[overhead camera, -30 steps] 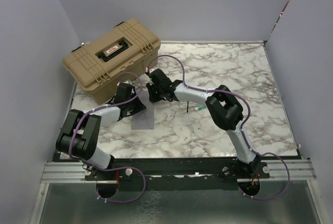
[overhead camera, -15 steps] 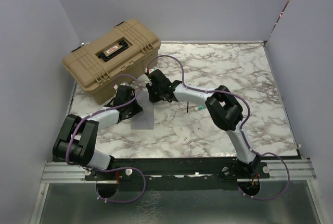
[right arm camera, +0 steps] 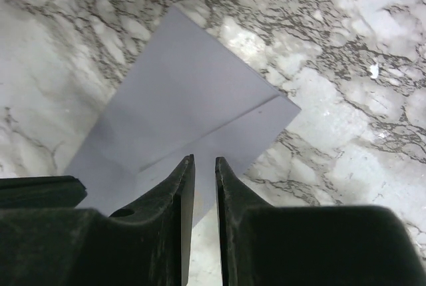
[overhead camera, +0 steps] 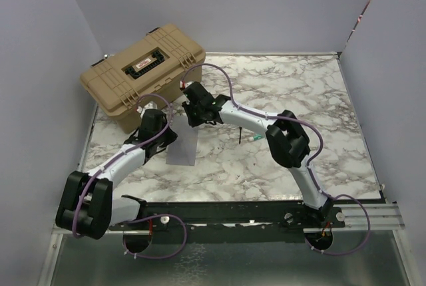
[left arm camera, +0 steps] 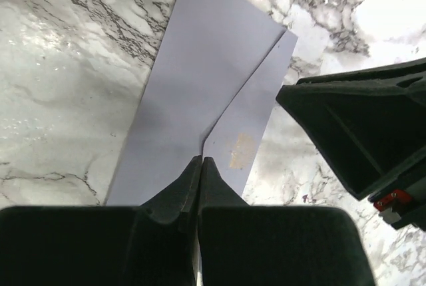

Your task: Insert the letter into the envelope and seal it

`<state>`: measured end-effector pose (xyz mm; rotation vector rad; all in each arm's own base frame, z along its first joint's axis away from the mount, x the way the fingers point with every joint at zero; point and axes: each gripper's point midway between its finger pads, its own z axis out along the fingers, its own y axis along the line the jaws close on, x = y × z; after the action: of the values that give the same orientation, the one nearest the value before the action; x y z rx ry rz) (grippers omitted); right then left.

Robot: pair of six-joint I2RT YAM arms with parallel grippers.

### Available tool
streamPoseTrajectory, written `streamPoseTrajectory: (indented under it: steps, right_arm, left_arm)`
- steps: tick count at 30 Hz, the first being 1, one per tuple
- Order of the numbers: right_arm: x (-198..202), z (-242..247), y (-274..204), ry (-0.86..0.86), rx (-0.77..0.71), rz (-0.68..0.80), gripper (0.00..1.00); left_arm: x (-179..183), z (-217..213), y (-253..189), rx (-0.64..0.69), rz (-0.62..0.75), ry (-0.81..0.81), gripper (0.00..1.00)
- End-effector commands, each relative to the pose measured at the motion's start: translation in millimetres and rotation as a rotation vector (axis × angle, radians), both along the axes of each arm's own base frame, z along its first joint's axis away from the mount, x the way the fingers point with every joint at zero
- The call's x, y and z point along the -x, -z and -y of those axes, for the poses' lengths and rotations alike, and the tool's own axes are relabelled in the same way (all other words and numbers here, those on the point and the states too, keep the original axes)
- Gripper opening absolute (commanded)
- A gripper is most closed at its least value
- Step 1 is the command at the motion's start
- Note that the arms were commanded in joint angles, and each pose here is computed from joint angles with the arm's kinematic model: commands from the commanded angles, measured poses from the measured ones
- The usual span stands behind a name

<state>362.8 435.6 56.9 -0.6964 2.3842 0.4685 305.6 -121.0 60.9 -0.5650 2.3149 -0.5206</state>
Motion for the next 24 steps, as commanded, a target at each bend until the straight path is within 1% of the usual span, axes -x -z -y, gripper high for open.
streamPoseTrajectory:
  steps: [1,5,7,12,17,24]
  right_arm:
    - [21.2,-2.3,0.3,-0.022,0.071,-0.022,0.22]
    - [30.3,-6.5,11.8,0.019,0.077,-0.056,0.15]
    - [33.1,-10.5,14.5,0.024,0.070,-0.062,0.13]
    - [36.6,-19.9,21.9,0.015,0.084,-0.045,0.12]
    - [39.1,-22.7,35.5,0.015,0.131,-0.036,0.10]
    - [44.5,-22.5,57.8,-0.008,0.179,-0.057,0.09]
  left_arm:
    - [13.7,-24.5,13.3,-0.055,-0.043,-0.120,0.00]
    - [26.3,-31.5,31.6,-0.074,-0.106,-0.150,0.00]
    - [30.9,-32.7,38.1,-0.069,-0.128,-0.163,0.00]
    - [41.7,-35.0,52.5,-0.065,-0.169,-0.175,0.00]
    - [52.3,-37.5,64.7,-0.056,-0.201,-0.194,0.00]
    - [55.6,-37.0,69.5,-0.051,-0.212,-0.189,0.00]
